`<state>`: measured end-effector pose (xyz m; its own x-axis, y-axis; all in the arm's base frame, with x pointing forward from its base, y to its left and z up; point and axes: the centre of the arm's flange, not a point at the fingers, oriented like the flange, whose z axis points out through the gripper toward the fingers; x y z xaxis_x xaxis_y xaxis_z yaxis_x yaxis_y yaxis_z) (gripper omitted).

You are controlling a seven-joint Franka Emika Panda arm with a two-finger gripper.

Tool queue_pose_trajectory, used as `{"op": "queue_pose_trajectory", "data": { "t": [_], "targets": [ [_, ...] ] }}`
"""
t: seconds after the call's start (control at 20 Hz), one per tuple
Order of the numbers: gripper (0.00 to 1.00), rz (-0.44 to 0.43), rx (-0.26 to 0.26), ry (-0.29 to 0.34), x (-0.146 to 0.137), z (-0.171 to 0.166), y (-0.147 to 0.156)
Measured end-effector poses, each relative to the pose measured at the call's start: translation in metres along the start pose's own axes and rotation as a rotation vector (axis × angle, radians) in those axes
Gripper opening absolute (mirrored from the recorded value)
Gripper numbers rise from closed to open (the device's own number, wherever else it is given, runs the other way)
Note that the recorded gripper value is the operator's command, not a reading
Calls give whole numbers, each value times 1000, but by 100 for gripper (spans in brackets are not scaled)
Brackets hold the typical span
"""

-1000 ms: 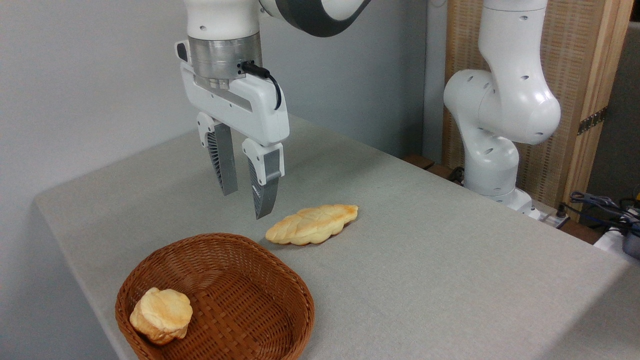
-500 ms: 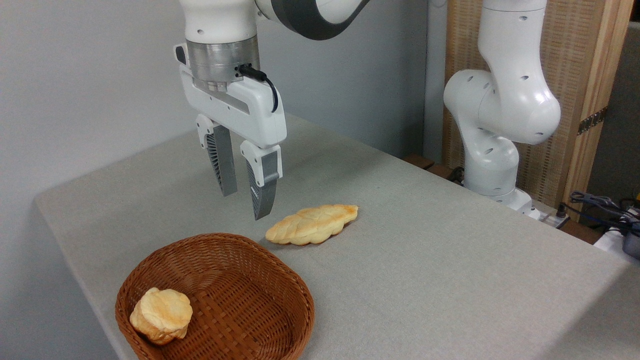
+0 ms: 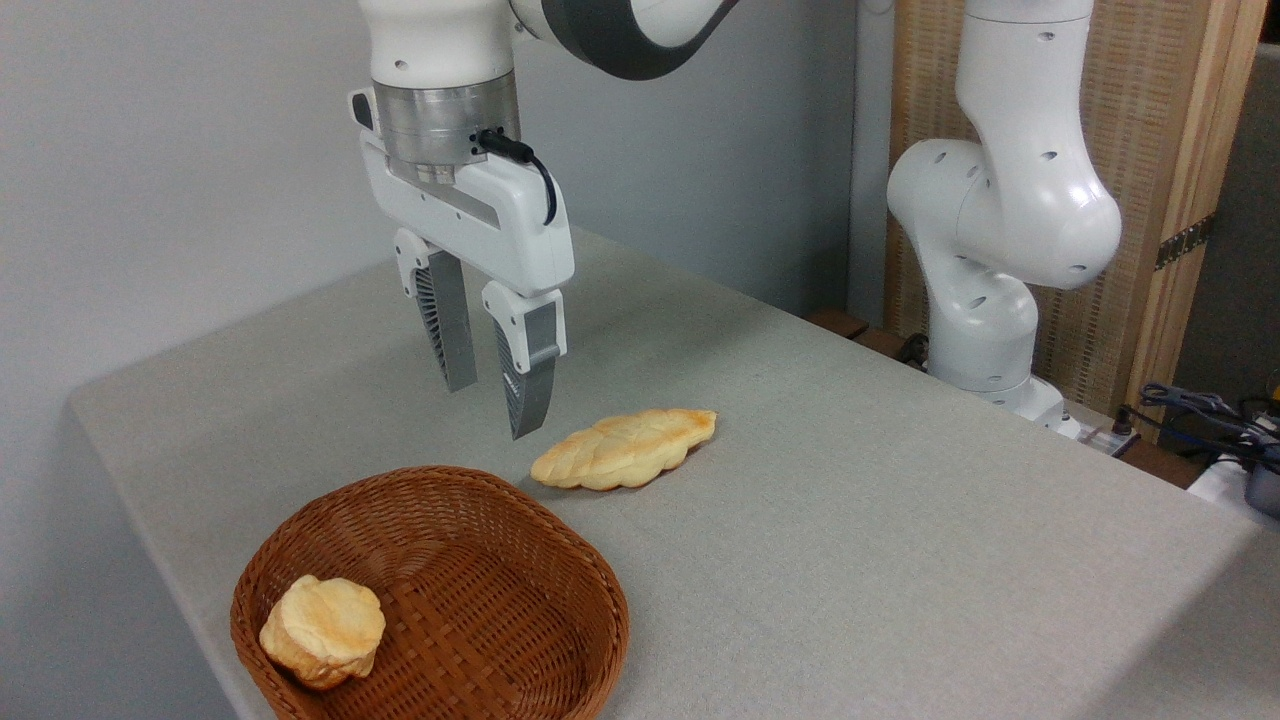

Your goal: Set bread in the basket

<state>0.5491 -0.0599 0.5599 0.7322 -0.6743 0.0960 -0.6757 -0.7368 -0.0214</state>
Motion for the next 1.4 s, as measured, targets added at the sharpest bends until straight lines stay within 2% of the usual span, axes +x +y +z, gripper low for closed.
{"op": "queue_pose_trajectory", "data": {
  "t": [0.3, 0.55, 1.0, 1.4],
  "targets": [
    [100, 5, -20, -26, -1, 5, 4],
    [100, 37, -71, -94, 0, 42, 26],
    [100, 223, -178, -221, -8, 111, 71],
    [100, 308, -232, -268, -15, 143, 76]
  ]
}}
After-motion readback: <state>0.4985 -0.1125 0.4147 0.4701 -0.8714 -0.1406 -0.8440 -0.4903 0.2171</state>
